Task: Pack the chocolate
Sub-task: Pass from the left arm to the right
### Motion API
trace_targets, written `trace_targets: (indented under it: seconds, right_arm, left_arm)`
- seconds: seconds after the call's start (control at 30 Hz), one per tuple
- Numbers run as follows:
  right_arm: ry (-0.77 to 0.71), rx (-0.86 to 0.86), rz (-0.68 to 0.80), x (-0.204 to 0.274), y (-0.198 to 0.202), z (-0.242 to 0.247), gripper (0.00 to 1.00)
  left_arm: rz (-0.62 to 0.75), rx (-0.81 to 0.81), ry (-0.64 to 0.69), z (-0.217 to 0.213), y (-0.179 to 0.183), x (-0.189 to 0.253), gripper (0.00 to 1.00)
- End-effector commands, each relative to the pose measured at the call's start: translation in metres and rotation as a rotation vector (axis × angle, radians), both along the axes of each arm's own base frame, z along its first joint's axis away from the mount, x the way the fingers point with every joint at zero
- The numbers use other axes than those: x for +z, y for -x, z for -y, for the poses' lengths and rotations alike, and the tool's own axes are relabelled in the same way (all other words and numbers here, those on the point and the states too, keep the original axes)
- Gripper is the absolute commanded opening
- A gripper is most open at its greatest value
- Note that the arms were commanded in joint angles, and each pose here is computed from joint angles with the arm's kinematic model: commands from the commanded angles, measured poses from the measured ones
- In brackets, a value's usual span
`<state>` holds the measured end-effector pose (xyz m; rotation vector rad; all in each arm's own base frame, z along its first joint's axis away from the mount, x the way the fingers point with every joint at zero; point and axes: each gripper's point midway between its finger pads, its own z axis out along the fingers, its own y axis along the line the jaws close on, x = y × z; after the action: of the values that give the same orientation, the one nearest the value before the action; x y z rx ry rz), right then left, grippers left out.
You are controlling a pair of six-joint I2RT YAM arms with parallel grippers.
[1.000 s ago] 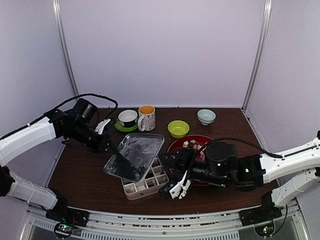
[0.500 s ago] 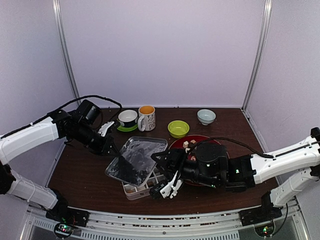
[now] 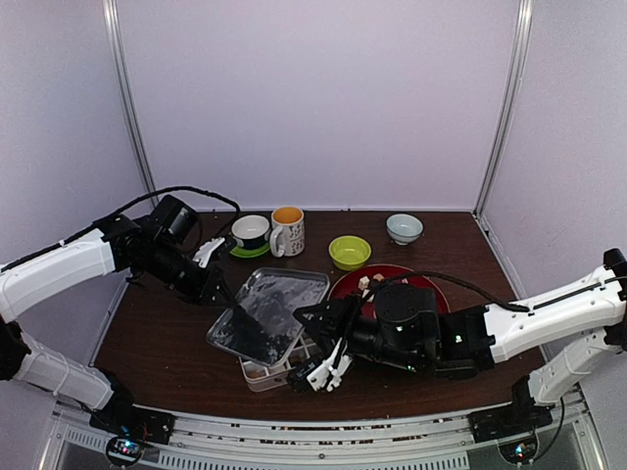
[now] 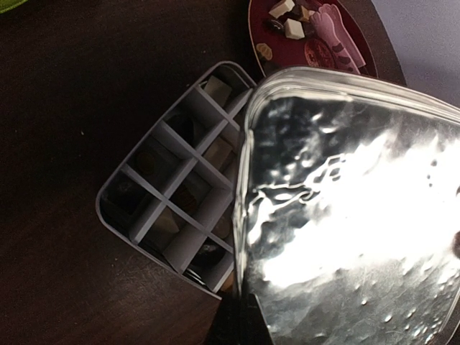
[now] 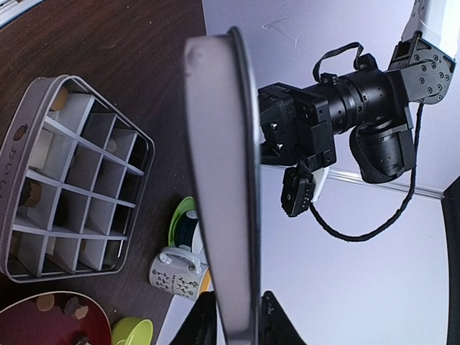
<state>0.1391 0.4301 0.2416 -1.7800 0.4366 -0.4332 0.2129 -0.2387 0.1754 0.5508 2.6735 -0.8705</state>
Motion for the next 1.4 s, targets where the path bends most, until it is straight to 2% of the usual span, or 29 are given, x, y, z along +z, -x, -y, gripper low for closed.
trace_targets:
  seconds: [0.0, 0.2, 0.4, 0.7, 0.9, 1.1, 1.37]
  right_arm:
    - [-0.001, -0.014, -0.012, 0.002, 0.001, -0.006, 0.2]
    - [0.0, -0.034, -0.015, 0.0, 0.0, -0.009, 0.09]
    - [0.009, -0.037, -0.034, -0.002, 0.001, -0.007, 0.07]
    - [-0.015, -0.055, -0.077, 0.002, 0.001, -0.003, 0.06]
    - [-0.135, -0.053, -0.202, 0.026, 0.007, -0.002, 0.07]
    - [-0.273, -0.08, -0.498, 0.053, 0.016, 0.0, 0.09]
    - [-0.504, -0.121, -0.893, 0.087, 0.01, 0.017, 0.04]
  left_arm:
    - [0.043, -0.02, 0.051, 0.01, -0.005, 0.02, 0.02]
    - [0.054, -0.026, 0.054, 0.01, -0.005, 0.022, 0.09]
    - [0.161, -0.004, 0.079, 0.007, -0.014, 0.046, 0.33]
    - [0.51, 0.047, 0.312, -0.009, -0.002, 0.15, 0.7]
    - [0.709, 0.122, 0.332, -0.041, 0.01, 0.186, 0.76]
    - [0.863, 0.183, 0.369, -0.07, 0.028, 0.209, 0.81]
    - [0.919, 0.214, 0.354, -0.088, 0.039, 0.213, 0.81]
